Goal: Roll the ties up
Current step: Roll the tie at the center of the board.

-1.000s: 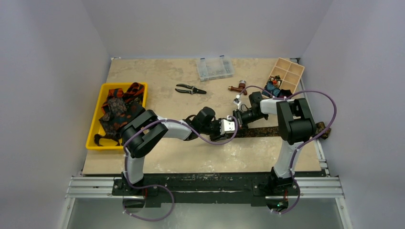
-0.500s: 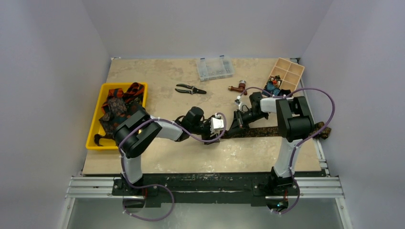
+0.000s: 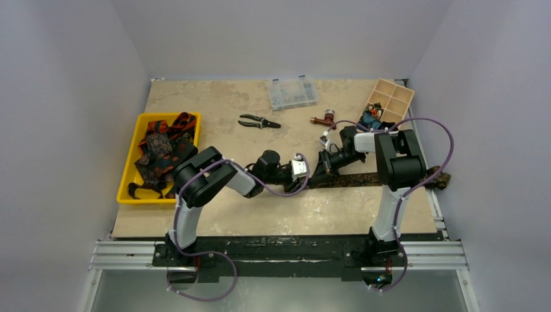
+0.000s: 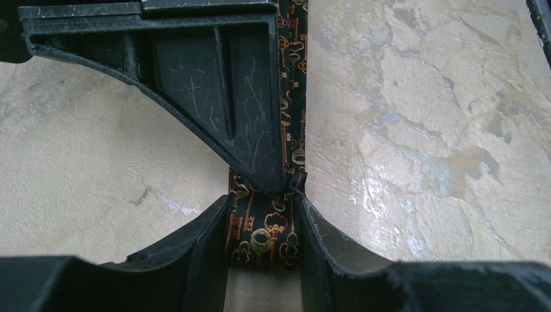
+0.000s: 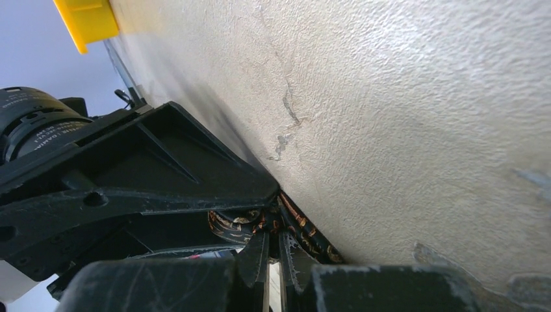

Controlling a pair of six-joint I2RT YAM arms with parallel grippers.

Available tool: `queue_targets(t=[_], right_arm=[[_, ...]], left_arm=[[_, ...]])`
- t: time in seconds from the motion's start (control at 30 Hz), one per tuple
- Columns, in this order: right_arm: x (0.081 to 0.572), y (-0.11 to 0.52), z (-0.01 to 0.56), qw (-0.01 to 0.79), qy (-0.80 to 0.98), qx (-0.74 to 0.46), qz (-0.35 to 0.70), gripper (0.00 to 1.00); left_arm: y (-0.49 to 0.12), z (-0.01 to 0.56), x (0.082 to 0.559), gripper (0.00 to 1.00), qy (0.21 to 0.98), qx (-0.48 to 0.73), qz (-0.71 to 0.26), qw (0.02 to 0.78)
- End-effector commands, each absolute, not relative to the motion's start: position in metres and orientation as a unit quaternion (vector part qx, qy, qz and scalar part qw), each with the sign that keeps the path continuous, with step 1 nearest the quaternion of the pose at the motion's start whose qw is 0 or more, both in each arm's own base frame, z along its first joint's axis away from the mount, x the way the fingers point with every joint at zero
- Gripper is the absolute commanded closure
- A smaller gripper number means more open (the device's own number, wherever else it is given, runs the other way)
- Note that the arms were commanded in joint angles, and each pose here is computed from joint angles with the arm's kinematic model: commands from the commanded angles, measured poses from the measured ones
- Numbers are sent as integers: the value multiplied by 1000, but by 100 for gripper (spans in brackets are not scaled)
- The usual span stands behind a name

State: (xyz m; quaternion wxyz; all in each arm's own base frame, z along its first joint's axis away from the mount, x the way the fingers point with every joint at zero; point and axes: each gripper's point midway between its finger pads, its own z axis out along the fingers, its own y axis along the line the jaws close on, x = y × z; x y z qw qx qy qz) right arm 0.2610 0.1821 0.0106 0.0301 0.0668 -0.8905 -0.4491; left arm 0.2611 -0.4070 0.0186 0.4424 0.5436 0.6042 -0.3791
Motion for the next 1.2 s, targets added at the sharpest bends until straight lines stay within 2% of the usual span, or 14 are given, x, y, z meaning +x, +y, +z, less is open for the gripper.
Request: queue_targets(t=[0.0, 0.1, 0.17, 0.27, 0.53, 0.73, 0.97, 1.17], right_arm=[[270, 162, -31, -5, -924, 111, -365, 100], [268, 164, -26, -4, -921, 112, -373, 100], [269, 166, -15, -9, -917, 116, -382, 83], [273, 168, 9, -26, -911, 129, -390, 69], [257, 182, 57, -40, -883, 137, -448, 55], [254, 205, 56, -16, -867, 112, -485, 55], [266, 213, 39, -3, -872, 89, -481, 57], [265, 205, 14, 10, -889, 89, -449, 87]], left_arm=[[-400, -24, 246, 68, 638, 538, -369, 410], [-389, -30, 244, 75, 651, 556, -334, 394], [-378, -29, 245, 77, 663, 568, -306, 379], [-362, -30, 244, 79, 684, 582, -267, 350], [-346, -30, 243, 74, 722, 582, -228, 296], [-351, -31, 246, 74, 729, 581, -221, 288], [-352, -34, 246, 74, 736, 578, -217, 278], [-351, -35, 243, 73, 733, 583, -221, 272]])
